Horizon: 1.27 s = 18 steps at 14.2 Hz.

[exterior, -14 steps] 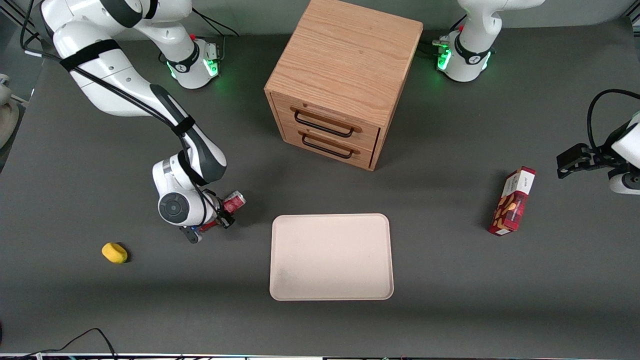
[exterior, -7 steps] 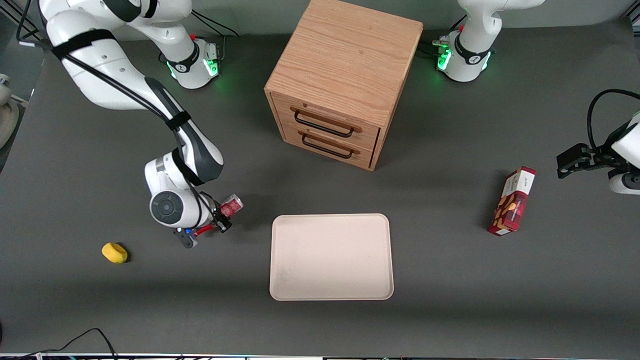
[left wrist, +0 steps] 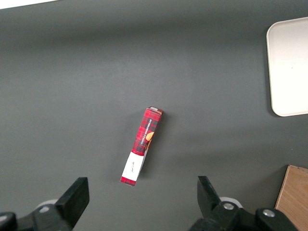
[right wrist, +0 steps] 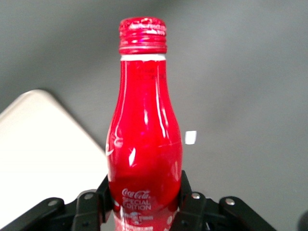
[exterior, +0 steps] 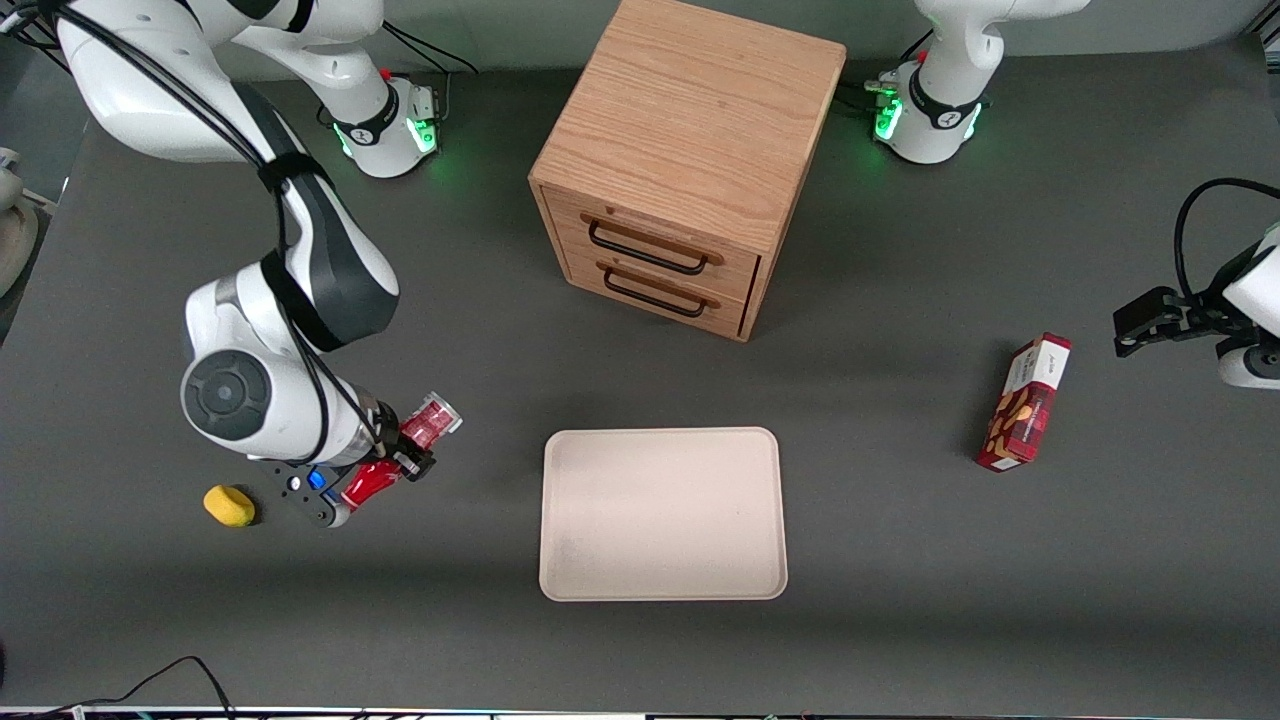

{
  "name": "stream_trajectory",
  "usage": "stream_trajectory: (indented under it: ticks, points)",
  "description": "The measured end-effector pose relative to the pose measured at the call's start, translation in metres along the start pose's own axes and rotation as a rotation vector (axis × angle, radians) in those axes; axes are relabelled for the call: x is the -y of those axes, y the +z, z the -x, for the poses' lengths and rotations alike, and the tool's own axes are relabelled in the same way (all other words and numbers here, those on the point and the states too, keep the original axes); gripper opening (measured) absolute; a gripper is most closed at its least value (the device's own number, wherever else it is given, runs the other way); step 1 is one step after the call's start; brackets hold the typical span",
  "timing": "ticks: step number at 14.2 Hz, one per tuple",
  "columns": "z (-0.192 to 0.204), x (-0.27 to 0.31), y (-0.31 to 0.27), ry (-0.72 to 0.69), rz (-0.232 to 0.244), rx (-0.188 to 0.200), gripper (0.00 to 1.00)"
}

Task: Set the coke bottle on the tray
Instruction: 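Lift the bottle upright and carry it toward the cream tray, then lower the upright bottle onto the tray's edge area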

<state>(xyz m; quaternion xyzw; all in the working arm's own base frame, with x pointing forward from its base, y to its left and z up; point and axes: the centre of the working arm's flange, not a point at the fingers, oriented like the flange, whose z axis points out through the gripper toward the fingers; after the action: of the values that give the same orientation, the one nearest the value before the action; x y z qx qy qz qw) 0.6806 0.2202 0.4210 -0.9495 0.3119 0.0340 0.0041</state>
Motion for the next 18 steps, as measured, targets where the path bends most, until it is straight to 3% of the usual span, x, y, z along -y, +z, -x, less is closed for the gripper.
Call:
stream_trajectory:
  ticks: [4,6,9,12,18]
  points:
    - [0.017,0.041,-0.026,-0.34,-0.106,-0.048,0.54]
    - [0.02,0.065,-0.002,-0.488,-0.158,-0.071,0.54]
    - [0.021,0.094,0.074,-0.598,-0.199,-0.071,0.54]
    - [0.04,0.118,0.131,-0.64,-0.198,-0.051,0.54]
    - [0.046,0.118,0.21,-0.638,-0.131,0.017,0.54]
